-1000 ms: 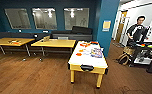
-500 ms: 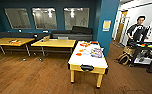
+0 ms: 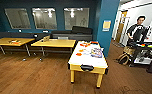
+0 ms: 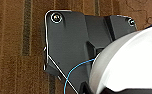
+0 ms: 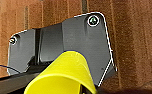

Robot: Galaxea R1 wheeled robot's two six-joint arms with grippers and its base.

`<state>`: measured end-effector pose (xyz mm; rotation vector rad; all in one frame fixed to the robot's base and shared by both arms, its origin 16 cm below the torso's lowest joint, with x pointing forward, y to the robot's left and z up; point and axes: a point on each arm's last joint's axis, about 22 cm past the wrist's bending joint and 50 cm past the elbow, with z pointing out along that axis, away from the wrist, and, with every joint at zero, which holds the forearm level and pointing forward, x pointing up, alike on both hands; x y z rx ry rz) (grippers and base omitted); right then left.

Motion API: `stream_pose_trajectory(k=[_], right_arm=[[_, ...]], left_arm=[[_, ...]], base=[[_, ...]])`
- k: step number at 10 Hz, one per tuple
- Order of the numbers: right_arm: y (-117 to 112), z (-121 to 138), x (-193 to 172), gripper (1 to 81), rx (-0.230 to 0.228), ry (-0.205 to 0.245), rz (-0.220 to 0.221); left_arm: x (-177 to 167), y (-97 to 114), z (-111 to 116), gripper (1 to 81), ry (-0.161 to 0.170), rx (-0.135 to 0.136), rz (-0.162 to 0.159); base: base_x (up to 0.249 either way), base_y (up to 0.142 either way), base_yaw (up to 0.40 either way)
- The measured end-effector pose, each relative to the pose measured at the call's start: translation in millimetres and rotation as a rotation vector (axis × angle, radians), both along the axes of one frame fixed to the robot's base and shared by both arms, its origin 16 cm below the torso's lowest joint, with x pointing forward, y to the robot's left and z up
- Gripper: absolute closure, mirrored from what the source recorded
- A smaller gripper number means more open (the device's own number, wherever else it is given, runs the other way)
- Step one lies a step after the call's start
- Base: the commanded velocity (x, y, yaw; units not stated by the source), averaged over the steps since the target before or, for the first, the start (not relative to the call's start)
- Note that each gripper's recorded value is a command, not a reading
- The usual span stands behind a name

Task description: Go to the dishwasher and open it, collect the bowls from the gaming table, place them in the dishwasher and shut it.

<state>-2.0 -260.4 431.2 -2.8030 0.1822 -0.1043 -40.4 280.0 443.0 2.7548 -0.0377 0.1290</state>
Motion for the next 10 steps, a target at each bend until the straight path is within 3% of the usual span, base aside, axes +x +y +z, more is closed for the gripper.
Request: stream_pose_trajectory(k=[3,5,7,10], right_arm=[[-1.4,-0.3,0.2,81.1,-0.003,0.000,0.001],[-2.0,0.1,15.2,81.1,-0.004,-0.021,-0.001],[-0.6,-0.4,3.1,81.1,-0.003,-0.004,0.004],[-1.4,-0.7,-4.5,81.1,-0.005,0.008,0.005]], left_arm=[[1.3,-0.2,-0.3,81.1,-0.007,-0.001,0.001],[-13.1,-2.3,-3.0,81.1,0.013,0.010,-0.001],[6.1,3.6,-5.9,81.1,-0.013,0.027,-0.002],[-0.5,-0.6,-6.7,81.1,-0.005,0.026,-0.003]], base=[[0.000,0.000,-0.342],[0.000,0.000,-0.385],[0.000,0.000,-0.391],[0.000,0.000,-0.393]])
